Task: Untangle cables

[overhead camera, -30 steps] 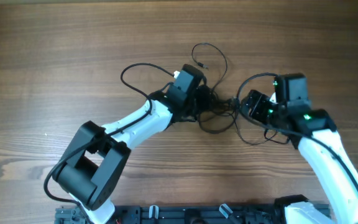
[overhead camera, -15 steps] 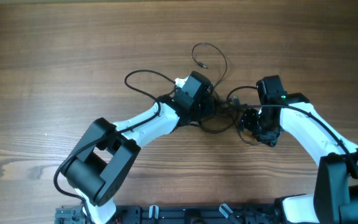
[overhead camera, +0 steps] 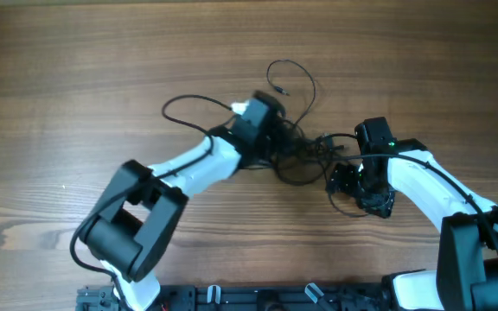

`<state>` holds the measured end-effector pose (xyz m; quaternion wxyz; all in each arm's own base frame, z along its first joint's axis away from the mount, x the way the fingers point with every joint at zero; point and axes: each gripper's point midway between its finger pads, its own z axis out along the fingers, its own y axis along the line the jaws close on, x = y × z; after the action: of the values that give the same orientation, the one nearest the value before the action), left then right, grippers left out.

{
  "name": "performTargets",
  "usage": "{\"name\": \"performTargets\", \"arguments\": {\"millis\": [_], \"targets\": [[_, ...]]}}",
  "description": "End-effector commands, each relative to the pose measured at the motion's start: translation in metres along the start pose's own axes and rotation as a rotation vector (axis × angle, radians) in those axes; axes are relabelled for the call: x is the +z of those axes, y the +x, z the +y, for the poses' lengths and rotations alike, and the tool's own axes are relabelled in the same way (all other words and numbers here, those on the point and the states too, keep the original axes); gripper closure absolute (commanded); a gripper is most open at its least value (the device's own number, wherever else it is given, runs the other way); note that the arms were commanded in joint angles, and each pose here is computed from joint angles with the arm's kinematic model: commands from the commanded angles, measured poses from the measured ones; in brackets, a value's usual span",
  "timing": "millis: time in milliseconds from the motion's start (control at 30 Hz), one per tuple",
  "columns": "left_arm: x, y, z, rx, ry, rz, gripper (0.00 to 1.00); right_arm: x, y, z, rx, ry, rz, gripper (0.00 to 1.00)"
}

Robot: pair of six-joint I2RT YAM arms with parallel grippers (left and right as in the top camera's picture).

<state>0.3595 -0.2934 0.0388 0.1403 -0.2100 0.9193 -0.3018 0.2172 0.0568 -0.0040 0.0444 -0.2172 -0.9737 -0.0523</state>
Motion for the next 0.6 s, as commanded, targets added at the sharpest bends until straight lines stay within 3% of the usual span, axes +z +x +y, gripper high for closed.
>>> {"name": "performTargets", "arguments": {"millis": [0,200,333,433,533,567], "targets": [[-0.034,-0.044,-0.013,-0.052,0.076,-0.082,0.54,0.012,0.011,-0.012,-0.036,0.038,0.041,0.00],[-0.050,-0.056,-0.019,-0.065,0.127,-0.078,0.44,-0.007,0.045,-0.020,0.041,0.041,0.147,0.00],[-0.051,-0.048,-0.029,-0.034,0.174,-0.025,0.30,-0.023,0.068,0.001,-0.027,-0.075,0.198,0.01],[-0.055,-0.032,-0.044,0.052,0.256,0.066,0.31,-0.041,0.059,0.019,-0.062,-0.162,0.071,0.00],[-0.056,-0.014,-0.052,0.069,0.291,0.137,0.38,-0.074,0.042,0.036,0.037,-0.296,-0.093,0.00],[-0.055,-0.006,-0.056,0.083,0.296,0.155,0.46,-0.085,0.037,0.038,0.065,-0.332,-0.153,0.00]]}}
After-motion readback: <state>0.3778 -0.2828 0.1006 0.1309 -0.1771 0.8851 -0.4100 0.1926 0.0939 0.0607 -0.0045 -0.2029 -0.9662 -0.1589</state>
